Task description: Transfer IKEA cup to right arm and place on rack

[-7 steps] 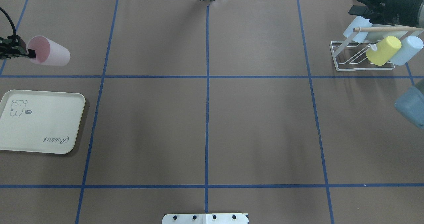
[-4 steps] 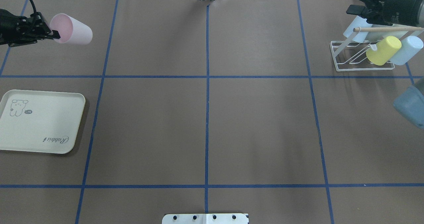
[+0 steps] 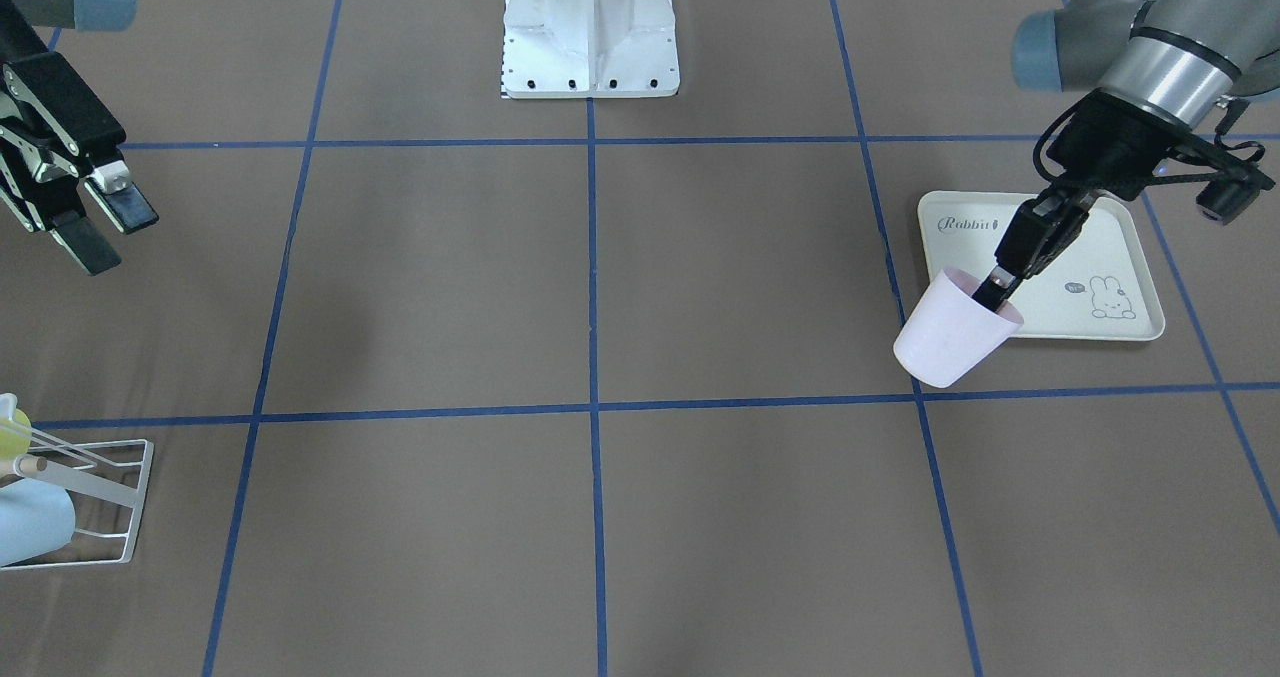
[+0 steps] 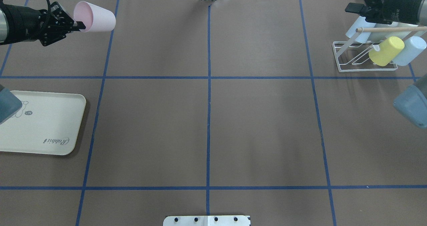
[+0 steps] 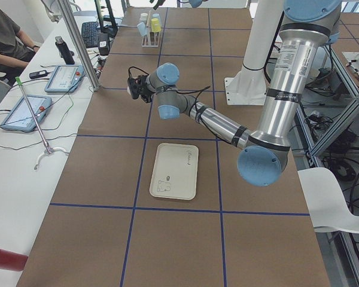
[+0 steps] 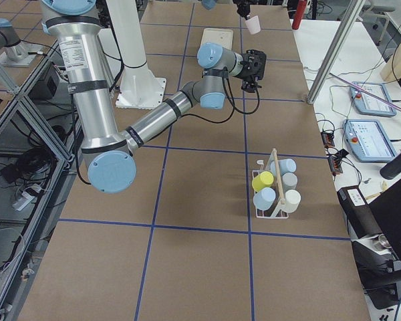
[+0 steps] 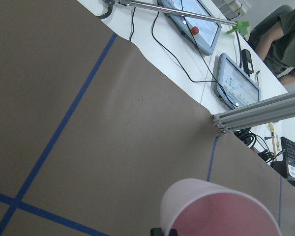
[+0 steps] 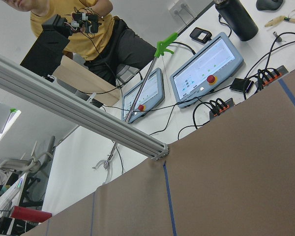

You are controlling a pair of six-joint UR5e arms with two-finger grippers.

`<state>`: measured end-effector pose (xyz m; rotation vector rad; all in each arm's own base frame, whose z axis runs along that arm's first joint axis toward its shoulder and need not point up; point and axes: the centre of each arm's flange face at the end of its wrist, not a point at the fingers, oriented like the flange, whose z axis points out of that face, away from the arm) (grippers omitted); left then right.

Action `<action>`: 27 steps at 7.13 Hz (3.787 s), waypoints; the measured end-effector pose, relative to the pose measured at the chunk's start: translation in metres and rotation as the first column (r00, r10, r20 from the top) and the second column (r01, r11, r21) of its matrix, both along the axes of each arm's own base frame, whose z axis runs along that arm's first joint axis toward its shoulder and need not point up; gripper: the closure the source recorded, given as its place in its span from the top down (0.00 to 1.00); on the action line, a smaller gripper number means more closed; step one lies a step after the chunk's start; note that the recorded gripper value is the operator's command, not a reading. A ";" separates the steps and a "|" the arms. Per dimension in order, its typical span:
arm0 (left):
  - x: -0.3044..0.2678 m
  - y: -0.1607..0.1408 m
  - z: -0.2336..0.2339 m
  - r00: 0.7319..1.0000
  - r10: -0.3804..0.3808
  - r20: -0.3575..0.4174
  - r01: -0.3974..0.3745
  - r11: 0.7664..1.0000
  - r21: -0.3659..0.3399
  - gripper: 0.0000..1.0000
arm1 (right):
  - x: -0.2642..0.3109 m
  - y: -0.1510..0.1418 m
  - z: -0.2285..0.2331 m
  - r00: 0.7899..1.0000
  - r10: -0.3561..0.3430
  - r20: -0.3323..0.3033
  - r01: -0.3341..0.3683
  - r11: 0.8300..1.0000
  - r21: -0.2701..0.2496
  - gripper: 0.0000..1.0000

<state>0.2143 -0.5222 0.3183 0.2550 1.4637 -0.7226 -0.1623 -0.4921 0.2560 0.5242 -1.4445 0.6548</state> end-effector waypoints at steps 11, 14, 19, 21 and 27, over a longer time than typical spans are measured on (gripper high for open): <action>0.188 0.064 -0.146 0.473 -0.218 -0.854 -0.081 0.954 -0.289 0.00 | -0.143 0.057 -0.092 0.894 0.027 0.447 0.006 0.997 -0.073 1.00; 0.210 0.064 -0.176 0.445 -0.195 -0.874 -0.111 0.956 -0.270 0.00 | -0.152 0.061 -0.111 0.868 0.043 0.494 -0.007 0.997 -0.074 1.00; 0.234 0.082 -0.205 0.429 -0.161 -0.889 -0.162 0.955 -0.250 0.00 | -0.158 0.055 -0.110 0.870 0.060 0.490 -0.021 0.996 -0.085 1.00; 0.239 0.088 -0.214 0.422 -0.153 -0.893 -0.174 0.954 -0.245 0.00 | -0.161 0.053 -0.110 0.871 0.063 0.488 -0.023 0.996 -0.087 0.99; 0.247 0.097 -0.222 0.415 -0.140 -0.899 -0.195 0.951 -0.238 0.00 | -0.166 0.049 -0.110 0.872 0.063 0.485 -0.022 0.996 -0.090 0.98</action>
